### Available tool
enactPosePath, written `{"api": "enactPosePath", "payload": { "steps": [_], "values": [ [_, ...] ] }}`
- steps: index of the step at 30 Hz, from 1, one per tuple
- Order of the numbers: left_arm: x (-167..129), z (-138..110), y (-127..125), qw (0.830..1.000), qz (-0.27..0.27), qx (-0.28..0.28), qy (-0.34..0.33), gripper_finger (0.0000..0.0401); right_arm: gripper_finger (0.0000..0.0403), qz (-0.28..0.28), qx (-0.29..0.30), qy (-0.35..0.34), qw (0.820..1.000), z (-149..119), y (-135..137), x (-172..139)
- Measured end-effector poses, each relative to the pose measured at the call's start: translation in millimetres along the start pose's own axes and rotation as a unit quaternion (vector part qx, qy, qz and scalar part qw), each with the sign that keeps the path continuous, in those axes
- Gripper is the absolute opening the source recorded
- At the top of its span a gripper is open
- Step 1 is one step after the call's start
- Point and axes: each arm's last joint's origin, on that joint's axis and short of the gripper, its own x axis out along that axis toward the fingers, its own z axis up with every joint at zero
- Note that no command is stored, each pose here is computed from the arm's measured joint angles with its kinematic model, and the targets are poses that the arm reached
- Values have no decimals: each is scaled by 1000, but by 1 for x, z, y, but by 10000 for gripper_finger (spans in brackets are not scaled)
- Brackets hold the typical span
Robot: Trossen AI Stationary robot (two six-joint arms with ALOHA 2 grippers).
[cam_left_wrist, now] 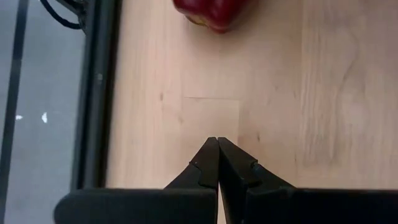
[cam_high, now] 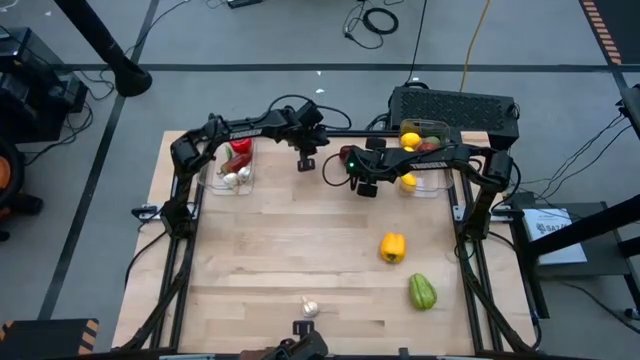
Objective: Sort produce into baskets
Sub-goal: Put the apple into the right transparent bin
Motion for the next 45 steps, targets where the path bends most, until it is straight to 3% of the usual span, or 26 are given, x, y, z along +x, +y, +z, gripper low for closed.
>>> {"api": "enactPosePath", "payload": {
  "steps": [11,21,32,39,45],
  "values": [
    [18,-10,-10,1000,2,7,-12,2,145,-32,-37,-21,999,6,-3,0],
    [20,-7,-7,999,22,16,-44,2,135,-51,-46,-16,998,5,-8,1],
    [20,1,-8,996,37,34,-72,2,135,-63,-101,-24,993,6,-20,6],
    [20,0,-8,996,37,34,-71,2,143,-46,-133,-7,990,1,-22,21],
    [20,0,-8,996,37,35,-71,2,143,-20,-119,-39,992,8,-11,17]
  ]
}}
